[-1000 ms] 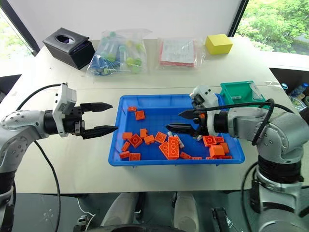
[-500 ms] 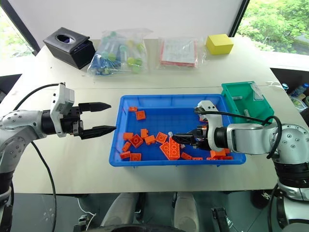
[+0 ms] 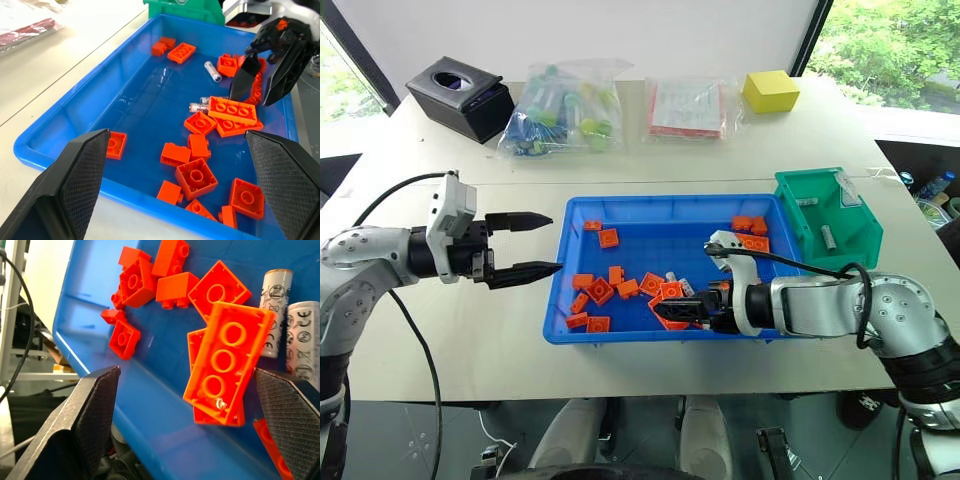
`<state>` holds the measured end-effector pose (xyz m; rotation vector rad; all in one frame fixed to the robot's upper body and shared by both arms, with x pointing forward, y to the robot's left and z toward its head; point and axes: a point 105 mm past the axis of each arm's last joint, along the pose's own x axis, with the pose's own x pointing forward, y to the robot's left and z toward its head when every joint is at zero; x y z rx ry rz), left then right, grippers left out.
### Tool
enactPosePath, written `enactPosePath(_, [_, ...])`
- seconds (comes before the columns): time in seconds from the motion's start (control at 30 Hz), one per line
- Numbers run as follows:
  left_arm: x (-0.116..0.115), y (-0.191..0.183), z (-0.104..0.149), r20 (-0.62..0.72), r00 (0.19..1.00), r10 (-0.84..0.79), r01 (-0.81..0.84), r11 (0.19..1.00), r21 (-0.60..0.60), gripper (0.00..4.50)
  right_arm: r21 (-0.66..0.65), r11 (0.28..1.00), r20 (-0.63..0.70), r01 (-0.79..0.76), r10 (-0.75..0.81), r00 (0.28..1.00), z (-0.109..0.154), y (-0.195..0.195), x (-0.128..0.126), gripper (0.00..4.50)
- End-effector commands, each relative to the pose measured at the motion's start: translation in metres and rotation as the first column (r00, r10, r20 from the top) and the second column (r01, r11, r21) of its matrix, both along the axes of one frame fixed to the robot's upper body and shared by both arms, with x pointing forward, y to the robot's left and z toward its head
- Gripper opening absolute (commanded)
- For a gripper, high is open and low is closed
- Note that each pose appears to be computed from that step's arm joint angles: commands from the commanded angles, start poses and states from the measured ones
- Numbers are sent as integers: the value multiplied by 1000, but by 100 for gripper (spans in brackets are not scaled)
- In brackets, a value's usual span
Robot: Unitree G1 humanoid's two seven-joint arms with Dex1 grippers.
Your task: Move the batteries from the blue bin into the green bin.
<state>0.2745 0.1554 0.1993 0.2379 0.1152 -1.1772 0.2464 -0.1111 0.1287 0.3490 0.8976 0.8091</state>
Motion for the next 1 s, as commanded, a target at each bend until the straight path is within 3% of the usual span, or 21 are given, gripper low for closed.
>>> enactPosePath(0.03, [0,0,12,55,998,-8,8,1000,4,450,32,999,-14,10,-9,1000,2,4,3,433])
enactPosePath(0.23, [-1,0,12,58,998,-2,2,1000,6,450,46,999,-38,16,-14,999,-3,8,4,433])
enactPosePath(0.27, [-1,0,12,58,998,-1,1,1000,5,450,47,999,-41,18,-16,999,-4,9,5,410])
enactPosePath(0.37, [0,1,13,61,998,1,-2,1000,4,450,48,999,-38,20,-18,999,-3,11,7,306])
enactPosePath(0.5, [0,2,13,65,998,7,-7,1000,4,450,57,998,26,9,-11,1000,14,11,14,103])
enactPosePath(0.83, [5,0,13,72,997,10,-10,1000,-4,450,80,997,167,-13,-1,986,60,6,32,103])
enactPosePath(1.0, [7,-3,15,83,997,2,-1,1000,-8,450,65,998,156,21,-31,987,65,5,46,103])
